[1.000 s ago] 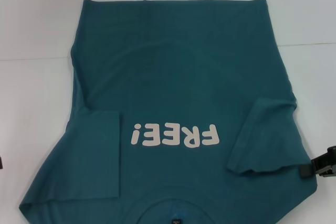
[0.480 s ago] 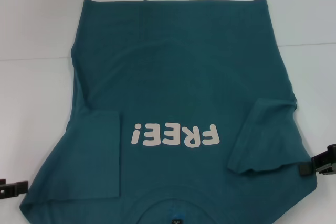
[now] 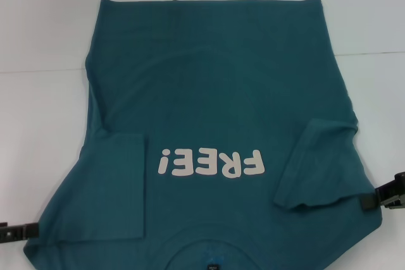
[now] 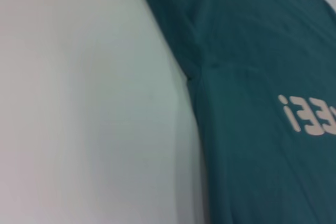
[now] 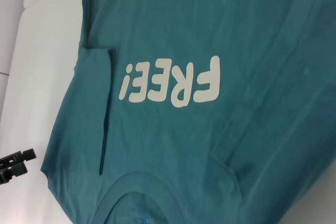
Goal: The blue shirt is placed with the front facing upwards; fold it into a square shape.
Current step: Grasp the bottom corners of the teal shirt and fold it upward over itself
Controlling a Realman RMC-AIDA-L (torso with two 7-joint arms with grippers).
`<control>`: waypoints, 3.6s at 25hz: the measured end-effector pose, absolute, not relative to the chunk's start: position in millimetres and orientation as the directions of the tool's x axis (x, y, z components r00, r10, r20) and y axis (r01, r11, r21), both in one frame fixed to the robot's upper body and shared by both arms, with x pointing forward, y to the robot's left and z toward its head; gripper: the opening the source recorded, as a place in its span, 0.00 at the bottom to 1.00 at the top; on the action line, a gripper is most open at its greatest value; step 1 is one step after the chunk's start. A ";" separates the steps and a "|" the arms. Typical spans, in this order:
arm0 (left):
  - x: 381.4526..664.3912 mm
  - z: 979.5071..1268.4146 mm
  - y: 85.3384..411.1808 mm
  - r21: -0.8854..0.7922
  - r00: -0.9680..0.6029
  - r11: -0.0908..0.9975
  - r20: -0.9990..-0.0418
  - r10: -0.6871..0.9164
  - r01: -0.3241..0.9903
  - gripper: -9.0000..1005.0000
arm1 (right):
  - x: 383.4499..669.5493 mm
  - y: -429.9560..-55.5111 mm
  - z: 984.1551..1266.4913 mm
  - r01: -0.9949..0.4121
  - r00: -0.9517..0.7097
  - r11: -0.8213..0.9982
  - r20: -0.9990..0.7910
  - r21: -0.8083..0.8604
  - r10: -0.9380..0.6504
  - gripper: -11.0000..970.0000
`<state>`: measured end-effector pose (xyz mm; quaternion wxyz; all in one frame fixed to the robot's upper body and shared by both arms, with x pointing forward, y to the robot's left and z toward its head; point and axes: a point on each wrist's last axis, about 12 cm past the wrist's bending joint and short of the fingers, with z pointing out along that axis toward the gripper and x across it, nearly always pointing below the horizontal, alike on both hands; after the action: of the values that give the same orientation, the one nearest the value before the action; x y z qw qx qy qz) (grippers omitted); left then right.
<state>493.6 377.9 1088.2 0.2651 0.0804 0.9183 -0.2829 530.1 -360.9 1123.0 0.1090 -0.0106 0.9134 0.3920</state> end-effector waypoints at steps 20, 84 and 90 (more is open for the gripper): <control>502.2 1071.9 356.5 -0.541 -0.886 0.779 -0.462 0.041 0.318 0.91 | 531.5 -360.0 1123.4 -0.107 -0.976 0.695 -0.208 0.711 0.063 0.06; 474.7 1108.7 371.2 -0.685 -0.780 0.573 -0.614 -0.123 0.450 0.04 | 509.0 -356.0 1121.9 -0.138 -0.962 0.534 -0.240 0.834 0.127 0.06; 462.5 1109.6 375.7 -0.697 -0.774 0.559 -0.616 -0.146 0.449 0.04 | 499.3 -358.6 1119.0 -0.130 -0.961 0.504 -0.233 0.854 0.147 0.06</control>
<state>462.5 375.7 1109.6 0.3230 0.0924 0.8217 -0.4604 499.3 -358.6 1119.0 0.1389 0.0048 0.8560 0.4979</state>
